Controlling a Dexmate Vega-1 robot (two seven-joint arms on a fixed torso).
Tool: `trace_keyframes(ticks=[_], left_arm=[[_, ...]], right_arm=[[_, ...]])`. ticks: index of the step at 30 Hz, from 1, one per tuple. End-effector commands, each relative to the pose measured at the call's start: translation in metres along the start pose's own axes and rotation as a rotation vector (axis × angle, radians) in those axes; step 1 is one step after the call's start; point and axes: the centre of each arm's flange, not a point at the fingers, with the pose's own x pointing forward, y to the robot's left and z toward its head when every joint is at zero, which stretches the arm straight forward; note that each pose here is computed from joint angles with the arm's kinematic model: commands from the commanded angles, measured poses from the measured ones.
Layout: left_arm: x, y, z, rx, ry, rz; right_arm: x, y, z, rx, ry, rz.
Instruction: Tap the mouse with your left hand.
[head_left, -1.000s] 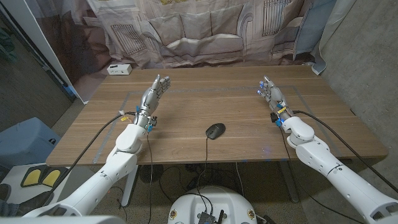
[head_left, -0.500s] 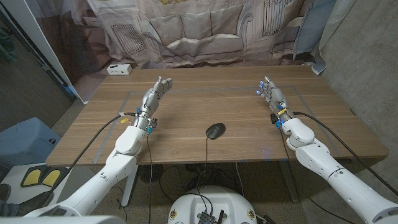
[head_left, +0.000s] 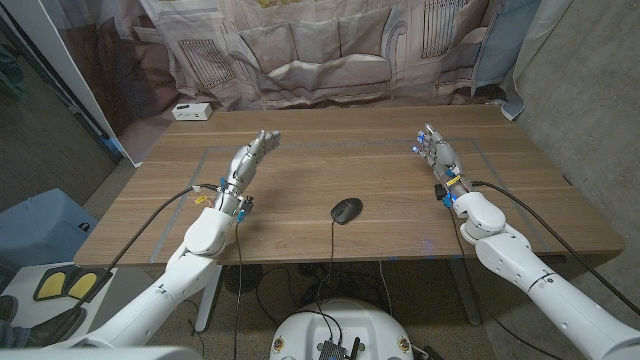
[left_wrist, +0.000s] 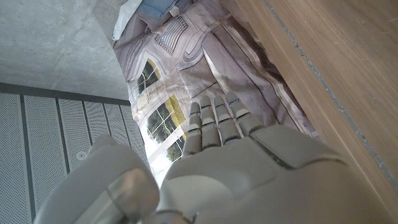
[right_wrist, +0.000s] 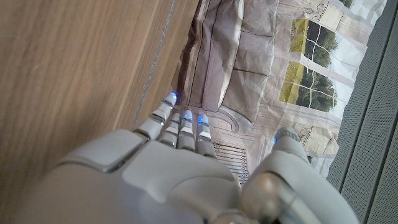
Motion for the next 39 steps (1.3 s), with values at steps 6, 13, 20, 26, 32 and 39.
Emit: trace_keyframes(ticks=[6, 13, 20, 26, 32, 39], left_arm=[[-0.013, 0.002, 0.005, 0.029, -0.006, -0.028], [-0.022, 0.0, 0.01, 0.053, -0.013, -0.047], [-0.029, -0.002, 0.015, 0.123, 0.004, -0.068], [-0.034, -0.006, 0.019, 0.144, -0.01, -0.089], [-0.04, -0.011, 0.024, 0.158, -0.042, -0.085], [-0.045, -0.015, 0.027, 0.206, -0.056, -0.12]], right_arm=[[-0.001, 0.015, 0.0, 0.006, -0.004, 0.012], [-0.003, 0.016, 0.003, -0.002, -0.017, 0.004], [-0.008, 0.015, 0.001, 0.004, -0.017, -0.004], [-0.013, 0.016, 0.001, 0.004, -0.016, -0.004], [-0.014, 0.017, 0.001, 0.003, -0.018, -0.001], [-0.018, 0.019, 0.004, -0.008, -0.021, 0.006]])
